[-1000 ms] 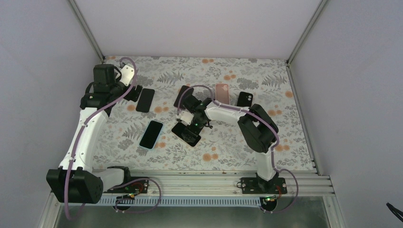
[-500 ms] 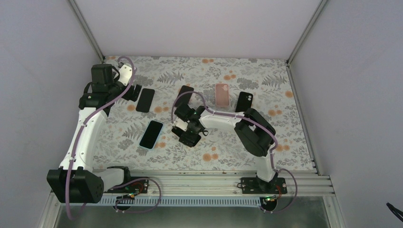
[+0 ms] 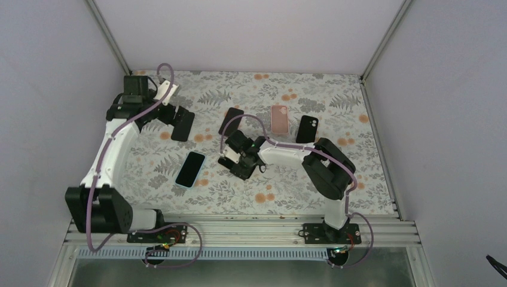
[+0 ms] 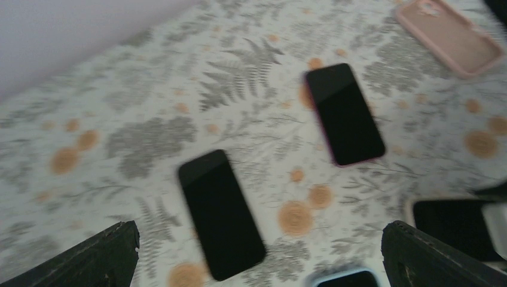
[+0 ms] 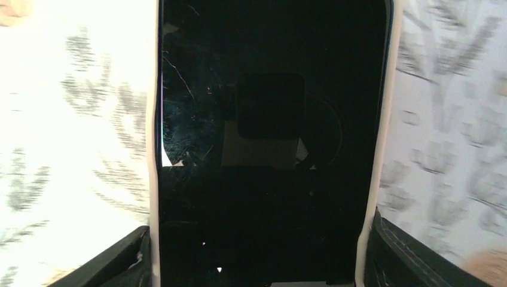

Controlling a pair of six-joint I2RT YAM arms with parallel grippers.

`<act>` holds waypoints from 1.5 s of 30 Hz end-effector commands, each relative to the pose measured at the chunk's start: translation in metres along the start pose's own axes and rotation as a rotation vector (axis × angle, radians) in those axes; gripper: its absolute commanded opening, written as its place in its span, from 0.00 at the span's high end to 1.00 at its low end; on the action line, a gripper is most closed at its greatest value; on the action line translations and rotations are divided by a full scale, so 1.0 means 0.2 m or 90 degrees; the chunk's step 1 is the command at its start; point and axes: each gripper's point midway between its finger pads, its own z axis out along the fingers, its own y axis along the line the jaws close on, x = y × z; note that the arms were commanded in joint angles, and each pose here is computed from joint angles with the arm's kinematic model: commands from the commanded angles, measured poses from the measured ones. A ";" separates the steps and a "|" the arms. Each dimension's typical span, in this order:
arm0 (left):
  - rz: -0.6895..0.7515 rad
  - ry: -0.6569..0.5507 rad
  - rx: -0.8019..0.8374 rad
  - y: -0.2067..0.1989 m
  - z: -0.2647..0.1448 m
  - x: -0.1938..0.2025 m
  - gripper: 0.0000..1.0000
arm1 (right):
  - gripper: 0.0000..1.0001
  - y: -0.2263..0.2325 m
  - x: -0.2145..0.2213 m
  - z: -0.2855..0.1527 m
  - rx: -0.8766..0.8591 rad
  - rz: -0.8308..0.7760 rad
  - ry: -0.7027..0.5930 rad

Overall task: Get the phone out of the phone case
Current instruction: Pick up the phone at the center of the board.

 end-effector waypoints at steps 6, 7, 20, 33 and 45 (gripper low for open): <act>-0.083 0.090 0.398 -0.45 0.14 -0.01 0.00 | 0.58 -0.50 -0.18 -0.32 0.206 0.037 -0.117; -0.095 0.100 0.430 -0.49 0.15 -0.01 0.00 | 0.57 -0.52 -0.22 -0.36 0.216 0.040 -0.131; -0.175 0.186 0.605 -0.63 0.42 -0.10 0.01 | 0.60 -0.62 -0.55 -0.61 0.240 0.064 -0.236; -0.186 0.136 0.648 -0.65 0.44 -0.24 0.13 | 0.59 -0.53 -0.74 -0.71 0.224 0.041 -0.276; -0.188 0.117 0.690 -0.69 0.38 -0.24 0.97 | 0.59 -0.56 -0.74 -0.79 0.249 0.042 -0.290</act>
